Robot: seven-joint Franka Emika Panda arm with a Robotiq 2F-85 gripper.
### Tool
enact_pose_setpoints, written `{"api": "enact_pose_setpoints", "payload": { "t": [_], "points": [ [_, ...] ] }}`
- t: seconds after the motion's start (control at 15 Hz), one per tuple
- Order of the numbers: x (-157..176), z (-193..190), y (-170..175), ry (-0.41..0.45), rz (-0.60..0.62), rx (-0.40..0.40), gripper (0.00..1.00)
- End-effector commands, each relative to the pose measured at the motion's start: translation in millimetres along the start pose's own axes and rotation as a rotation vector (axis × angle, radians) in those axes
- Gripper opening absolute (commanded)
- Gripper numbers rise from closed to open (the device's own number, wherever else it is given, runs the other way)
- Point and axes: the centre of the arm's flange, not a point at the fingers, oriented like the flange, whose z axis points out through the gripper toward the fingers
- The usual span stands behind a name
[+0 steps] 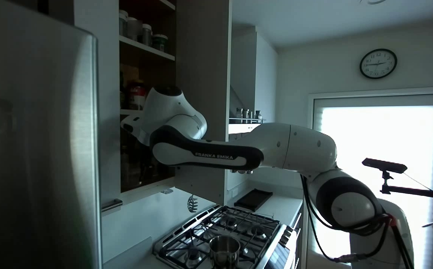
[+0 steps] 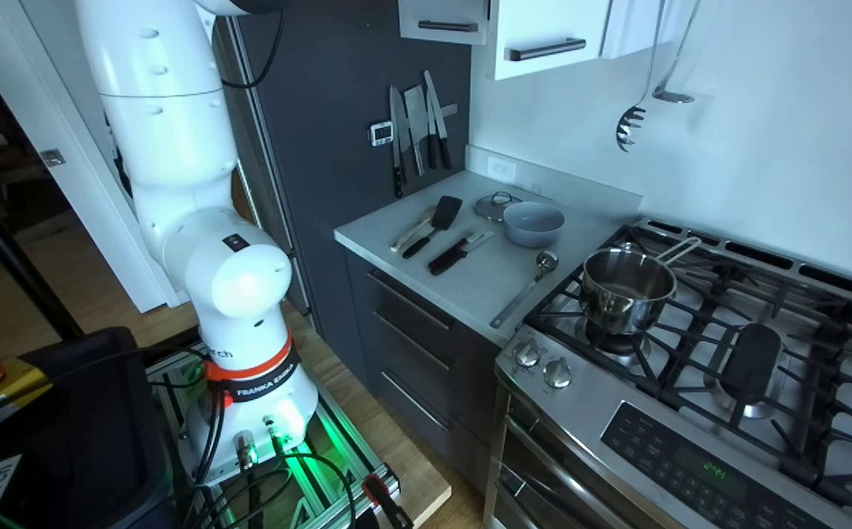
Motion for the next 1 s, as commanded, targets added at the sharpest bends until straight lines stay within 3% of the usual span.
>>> {"api": "enact_pose_setpoints", "payload": {
  "t": [0.0,0.93],
  "points": [
    [-3.0,5.7,2.2,-0.006,0.003,-0.002,1.0],
    [-47.2,65.6,40.8,0.122,-0.051,0.021,1.0]
  ]
}}
